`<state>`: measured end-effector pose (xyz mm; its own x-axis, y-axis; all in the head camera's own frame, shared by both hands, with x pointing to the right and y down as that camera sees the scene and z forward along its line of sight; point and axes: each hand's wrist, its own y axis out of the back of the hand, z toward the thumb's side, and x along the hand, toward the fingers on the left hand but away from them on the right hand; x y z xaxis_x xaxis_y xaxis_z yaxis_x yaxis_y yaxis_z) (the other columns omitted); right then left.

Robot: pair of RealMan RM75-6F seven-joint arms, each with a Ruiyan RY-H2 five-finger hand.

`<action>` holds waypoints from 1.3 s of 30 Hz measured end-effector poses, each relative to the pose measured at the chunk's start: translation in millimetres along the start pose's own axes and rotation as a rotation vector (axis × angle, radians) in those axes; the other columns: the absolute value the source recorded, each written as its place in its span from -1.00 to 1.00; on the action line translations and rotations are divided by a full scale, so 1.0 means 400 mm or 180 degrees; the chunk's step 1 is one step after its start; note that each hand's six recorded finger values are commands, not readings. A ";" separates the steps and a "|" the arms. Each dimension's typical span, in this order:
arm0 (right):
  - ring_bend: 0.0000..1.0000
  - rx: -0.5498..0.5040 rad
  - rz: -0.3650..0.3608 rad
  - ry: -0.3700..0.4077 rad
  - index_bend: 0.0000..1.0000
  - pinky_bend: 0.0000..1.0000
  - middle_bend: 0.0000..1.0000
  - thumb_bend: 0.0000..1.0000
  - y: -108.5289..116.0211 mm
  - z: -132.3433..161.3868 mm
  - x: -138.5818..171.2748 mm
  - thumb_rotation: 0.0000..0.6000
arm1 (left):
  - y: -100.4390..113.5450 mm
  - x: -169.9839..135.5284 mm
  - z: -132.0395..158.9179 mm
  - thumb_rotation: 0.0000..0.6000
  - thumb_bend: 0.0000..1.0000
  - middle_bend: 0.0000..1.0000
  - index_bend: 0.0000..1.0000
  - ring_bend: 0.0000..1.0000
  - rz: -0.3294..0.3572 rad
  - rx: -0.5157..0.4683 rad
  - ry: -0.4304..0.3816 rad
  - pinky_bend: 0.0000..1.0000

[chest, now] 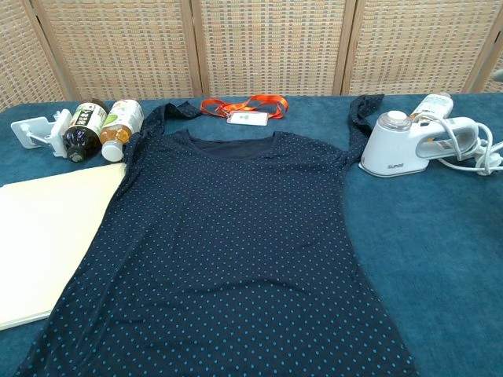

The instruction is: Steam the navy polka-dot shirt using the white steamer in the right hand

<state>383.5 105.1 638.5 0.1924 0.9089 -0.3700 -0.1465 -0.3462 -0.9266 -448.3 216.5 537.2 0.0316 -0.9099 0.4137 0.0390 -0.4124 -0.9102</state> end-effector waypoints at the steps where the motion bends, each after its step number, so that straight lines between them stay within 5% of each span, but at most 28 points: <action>1: -1.00 0.0039 0.0003 0.0000 -1.00 -1.00 -1.00 -0.38 -0.001 0.001 -0.025 1.00 | -0.002 0.005 -0.001 1.00 -1.00 -1.00 -1.00 -1.00 -0.0010 0.0005 0.0017 -1.00; 10: -1.00 0.0312 0.0218 -0.0196 -1.00 -1.00 -1.00 -0.19 -0.069 -0.038 -0.175 1.00 | -0.029 0.040 -0.004 1.00 -1.00 -1.00 -1.00 -1.00 -0.0141 0.0050 0.0102 -1.00; 21: -1.00 0.0136 0.0477 -0.0241 -1.00 -1.00 -1.00 -0.19 -0.160 0.023 -0.262 1.00 | -0.041 0.055 -0.006 1.00 -1.00 -1.00 -1.00 -1.00 -0.0192 0.0064 0.0159 -1.00; 39: -1.00 0.0298 0.0385 -0.0115 -1.00 -1.00 -1.00 -0.20 -0.152 0.118 -0.350 1.00 | -0.037 0.061 -0.014 1.00 -1.00 -1.00 -1.00 -1.00 -0.0175 0.0029 0.0219 -1.00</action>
<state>319.8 9.6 749.7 0.1330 0.8702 -0.4744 -0.2566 -0.4321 -0.8646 -453.9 200.1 560.8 -0.0395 -0.8869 0.4603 0.0479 -0.4618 -0.8857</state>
